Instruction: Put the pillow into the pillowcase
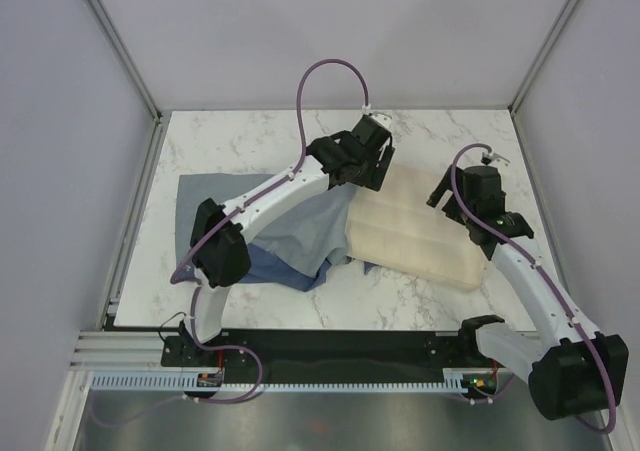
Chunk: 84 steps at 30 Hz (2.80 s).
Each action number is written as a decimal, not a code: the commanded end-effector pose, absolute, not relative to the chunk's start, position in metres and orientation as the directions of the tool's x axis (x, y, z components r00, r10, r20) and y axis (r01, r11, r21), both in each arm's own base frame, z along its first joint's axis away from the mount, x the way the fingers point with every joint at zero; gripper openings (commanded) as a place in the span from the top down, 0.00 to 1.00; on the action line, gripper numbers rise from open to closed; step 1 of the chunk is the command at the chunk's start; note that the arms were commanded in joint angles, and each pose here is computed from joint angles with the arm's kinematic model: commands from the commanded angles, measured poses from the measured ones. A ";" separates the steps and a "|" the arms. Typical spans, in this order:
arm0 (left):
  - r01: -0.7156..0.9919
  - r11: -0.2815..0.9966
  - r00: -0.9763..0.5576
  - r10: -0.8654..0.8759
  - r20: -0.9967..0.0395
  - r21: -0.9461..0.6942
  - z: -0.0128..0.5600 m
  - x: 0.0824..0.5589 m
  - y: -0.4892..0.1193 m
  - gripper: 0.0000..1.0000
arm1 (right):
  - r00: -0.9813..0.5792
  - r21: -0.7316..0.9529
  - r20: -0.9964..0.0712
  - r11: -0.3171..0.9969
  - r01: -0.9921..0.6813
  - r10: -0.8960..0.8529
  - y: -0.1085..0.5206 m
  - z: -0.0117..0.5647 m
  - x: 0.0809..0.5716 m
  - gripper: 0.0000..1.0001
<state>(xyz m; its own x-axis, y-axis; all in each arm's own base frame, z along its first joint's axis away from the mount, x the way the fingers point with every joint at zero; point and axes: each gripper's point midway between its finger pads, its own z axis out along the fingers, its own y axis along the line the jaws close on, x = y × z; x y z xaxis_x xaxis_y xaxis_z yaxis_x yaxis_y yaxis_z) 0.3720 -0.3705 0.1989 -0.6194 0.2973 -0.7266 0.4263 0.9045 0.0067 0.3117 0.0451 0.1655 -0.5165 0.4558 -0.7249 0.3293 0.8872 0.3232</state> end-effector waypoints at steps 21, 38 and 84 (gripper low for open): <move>0.590 0.793 -0.642 0.345 -0.685 -0.153 0.190 0.376 -0.370 0.98 | -0.682 0.522 -0.589 0.849 0.088 0.433 0.167 0.099 0.255 1.00; 0.535 0.844 -0.572 0.386 -0.723 0.027 0.213 0.357 -0.332 0.74 | -0.519 0.335 -0.825 0.933 -0.132 0.223 0.180 0.200 0.249 0.30; 0.124 0.840 -0.772 -0.254 -0.583 -0.529 0.135 0.242 -0.189 0.11 | -0.588 0.035 -0.755 0.877 -0.479 -0.290 0.281 0.153 0.129 0.02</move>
